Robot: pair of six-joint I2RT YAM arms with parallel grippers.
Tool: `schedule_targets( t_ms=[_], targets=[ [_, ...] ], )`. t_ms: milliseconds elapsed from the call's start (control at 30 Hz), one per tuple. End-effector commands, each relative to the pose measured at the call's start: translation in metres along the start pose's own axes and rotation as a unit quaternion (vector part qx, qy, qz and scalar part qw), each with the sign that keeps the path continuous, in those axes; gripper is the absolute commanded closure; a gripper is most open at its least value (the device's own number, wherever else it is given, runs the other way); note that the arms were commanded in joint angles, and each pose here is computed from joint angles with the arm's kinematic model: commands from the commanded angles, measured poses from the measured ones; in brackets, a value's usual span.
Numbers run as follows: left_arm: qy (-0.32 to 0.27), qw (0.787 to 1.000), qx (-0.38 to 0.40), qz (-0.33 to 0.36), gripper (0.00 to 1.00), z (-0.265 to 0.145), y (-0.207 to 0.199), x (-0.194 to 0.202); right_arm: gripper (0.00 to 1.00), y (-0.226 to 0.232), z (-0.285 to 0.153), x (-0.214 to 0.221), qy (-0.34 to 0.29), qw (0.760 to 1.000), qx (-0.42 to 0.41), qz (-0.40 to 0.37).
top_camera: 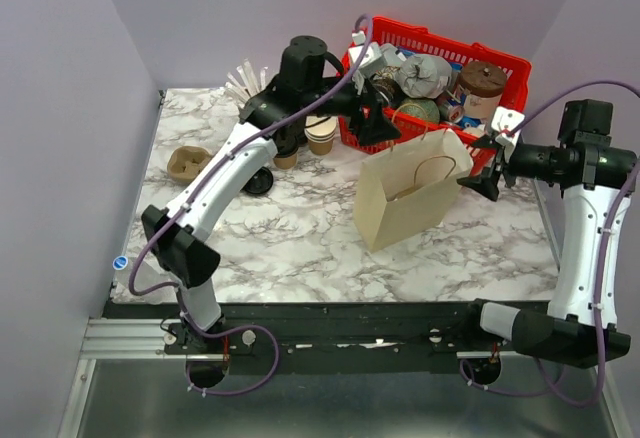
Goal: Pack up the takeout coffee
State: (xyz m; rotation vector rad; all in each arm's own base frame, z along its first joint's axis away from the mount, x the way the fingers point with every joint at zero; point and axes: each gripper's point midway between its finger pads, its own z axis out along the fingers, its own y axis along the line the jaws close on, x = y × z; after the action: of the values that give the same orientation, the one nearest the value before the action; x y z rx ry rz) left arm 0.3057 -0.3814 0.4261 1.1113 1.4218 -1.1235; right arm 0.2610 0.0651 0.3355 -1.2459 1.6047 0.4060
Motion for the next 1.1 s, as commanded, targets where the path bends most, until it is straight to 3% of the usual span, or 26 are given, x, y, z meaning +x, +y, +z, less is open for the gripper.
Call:
schedule_targets(
  t_ms=[0, 133, 200, 300, 400, 433, 467, 500, 700, 833, 933, 1067],
  targets=[
    [0.033, 0.999, 0.021, -0.002, 0.07, 0.017, 0.012, 0.03, 0.14, 0.038, 0.009, 0.002, -0.015, 0.996, -0.074, 0.046],
    [0.028, 0.999, 0.027, 0.005, 0.12, 0.032, 0.023, 0.032, 0.25, 0.035, 0.016, -0.006, -0.032, 0.993, -0.089, 0.066],
    [0.025, 0.999, 0.034, 0.002, 0.15, 0.04, 0.028, 0.033, 0.35, 0.035, 0.019, -0.013, -0.037, 0.992, -0.099, 0.071],
    [0.016, 0.999, 0.044, 0.004, 0.31, 0.049, 0.032, 0.031, 0.46, 0.041, 0.021, -0.022, -0.039, 0.99, -0.114, 0.068],
    [0.009, 0.998, 0.06, -0.002, 0.57, 0.056, 0.03, 0.029, 0.47, 0.055, 0.025, -0.028, -0.036, 0.988, -0.135, 0.059],
    [0.008, 0.998, 0.063, 0.0, 0.82, 0.056, 0.029, 0.028, 0.47, 0.06, 0.026, -0.028, -0.035, 0.988, -0.141, 0.058],
    [0.007, 0.998, 0.061, 0.002, 0.95, 0.056, 0.03, 0.028, 0.46, 0.065, 0.028, -0.028, -0.032, 0.987, -0.15, 0.057],
    [0.005, 0.998, 0.059, 0.01, 1.0, 0.056, 0.032, 0.026, 0.45, 0.067, 0.029, -0.029, -0.033, 0.987, -0.15, 0.053],
    [0.003, 0.993, 0.04, 0.108, 1.0, 0.031, 0.034, -0.01, 0.25, 0.051, 0.017, -0.073, -0.075, 0.99, -0.104, 0.066],
    [0.009, 0.977, 0.025, 0.209, 1.0, 0.009, 0.028, -0.026, 0.15, 0.042, -0.003, -0.116, -0.114, 0.99, -0.064, 0.05],
    [0.041, 0.973, 0.038, 0.224, 1.0, 0.0, 0.018, -0.004, 0.09, 0.045, -0.013, -0.136, -0.145, 0.988, -0.047, 0.039],
    [0.123, 0.965, 0.092, 0.214, 1.0, -0.009, -0.014, 0.065, 0.08, 0.038, -0.012, -0.128, -0.146, 0.987, 0.001, 0.066]
  ],
)
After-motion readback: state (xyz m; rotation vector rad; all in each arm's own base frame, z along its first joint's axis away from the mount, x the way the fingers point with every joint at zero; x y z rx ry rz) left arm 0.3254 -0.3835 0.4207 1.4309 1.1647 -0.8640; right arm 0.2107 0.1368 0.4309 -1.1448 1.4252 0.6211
